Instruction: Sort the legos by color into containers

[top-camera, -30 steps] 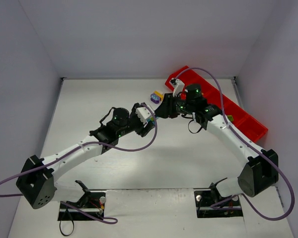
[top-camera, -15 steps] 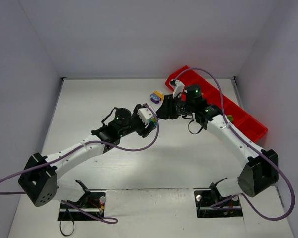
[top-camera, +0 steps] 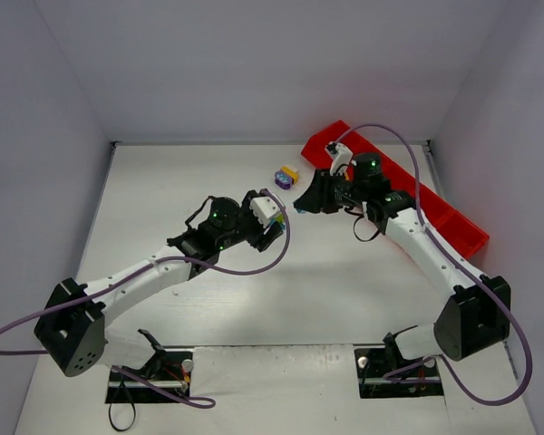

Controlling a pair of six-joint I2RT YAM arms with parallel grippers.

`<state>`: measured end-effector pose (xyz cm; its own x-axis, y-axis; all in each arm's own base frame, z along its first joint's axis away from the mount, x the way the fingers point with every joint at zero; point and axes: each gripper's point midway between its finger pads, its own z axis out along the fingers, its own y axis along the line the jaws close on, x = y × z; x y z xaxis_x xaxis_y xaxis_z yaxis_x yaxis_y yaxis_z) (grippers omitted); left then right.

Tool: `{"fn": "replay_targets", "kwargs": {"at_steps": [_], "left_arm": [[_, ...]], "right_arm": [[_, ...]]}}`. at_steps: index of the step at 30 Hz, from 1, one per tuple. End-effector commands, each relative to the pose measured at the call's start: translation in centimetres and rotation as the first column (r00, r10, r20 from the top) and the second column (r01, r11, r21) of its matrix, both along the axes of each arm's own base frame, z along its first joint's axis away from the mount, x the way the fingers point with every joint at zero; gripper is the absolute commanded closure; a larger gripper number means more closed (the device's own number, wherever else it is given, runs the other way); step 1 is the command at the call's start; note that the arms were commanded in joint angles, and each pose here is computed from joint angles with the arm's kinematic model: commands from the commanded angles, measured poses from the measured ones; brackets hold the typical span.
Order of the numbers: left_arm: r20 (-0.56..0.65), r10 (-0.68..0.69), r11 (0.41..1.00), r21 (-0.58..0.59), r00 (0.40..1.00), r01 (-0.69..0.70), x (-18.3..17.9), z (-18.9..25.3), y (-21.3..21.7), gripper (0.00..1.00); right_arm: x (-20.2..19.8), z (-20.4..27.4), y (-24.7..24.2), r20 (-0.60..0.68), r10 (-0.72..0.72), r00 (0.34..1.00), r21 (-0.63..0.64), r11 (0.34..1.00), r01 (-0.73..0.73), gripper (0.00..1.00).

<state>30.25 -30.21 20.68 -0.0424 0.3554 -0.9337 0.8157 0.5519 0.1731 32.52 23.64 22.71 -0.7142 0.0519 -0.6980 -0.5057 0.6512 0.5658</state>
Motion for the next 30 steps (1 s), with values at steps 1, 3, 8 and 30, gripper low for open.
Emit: {"fn": "replay_targets", "kwargs": {"at_steps": [1,3,8,30], "left_arm": [[0.072,0.02,0.997,-0.077,0.997,-0.015,0.9,3.6,-0.4,0.8],[0.063,0.032,0.997,-0.072,0.998,-0.027,1.0,3.5,-0.2,0.8],[0.029,0.058,0.995,-0.082,0.998,-0.056,0.9,3.4,0.2,0.8],[0.019,-0.005,0.996,-0.091,1.0,0.007,-0.9,3.0,0.4,0.8]], "right_arm": [[1.8,1.4,-3.5,0.079,-0.157,0.985,-0.032,0.987,0.159,1.0],[3.5,-0.5,-8.5,0.066,-0.358,0.931,-0.13,0.922,0.364,1.0],[3.6,-4.4,-20.5,0.093,-0.721,0.687,-0.339,0.626,0.703,1.0],[-1.1,-9.6,-43.1,0.193,-0.981,0.029,-0.589,-0.092,0.803,0.92]]}}
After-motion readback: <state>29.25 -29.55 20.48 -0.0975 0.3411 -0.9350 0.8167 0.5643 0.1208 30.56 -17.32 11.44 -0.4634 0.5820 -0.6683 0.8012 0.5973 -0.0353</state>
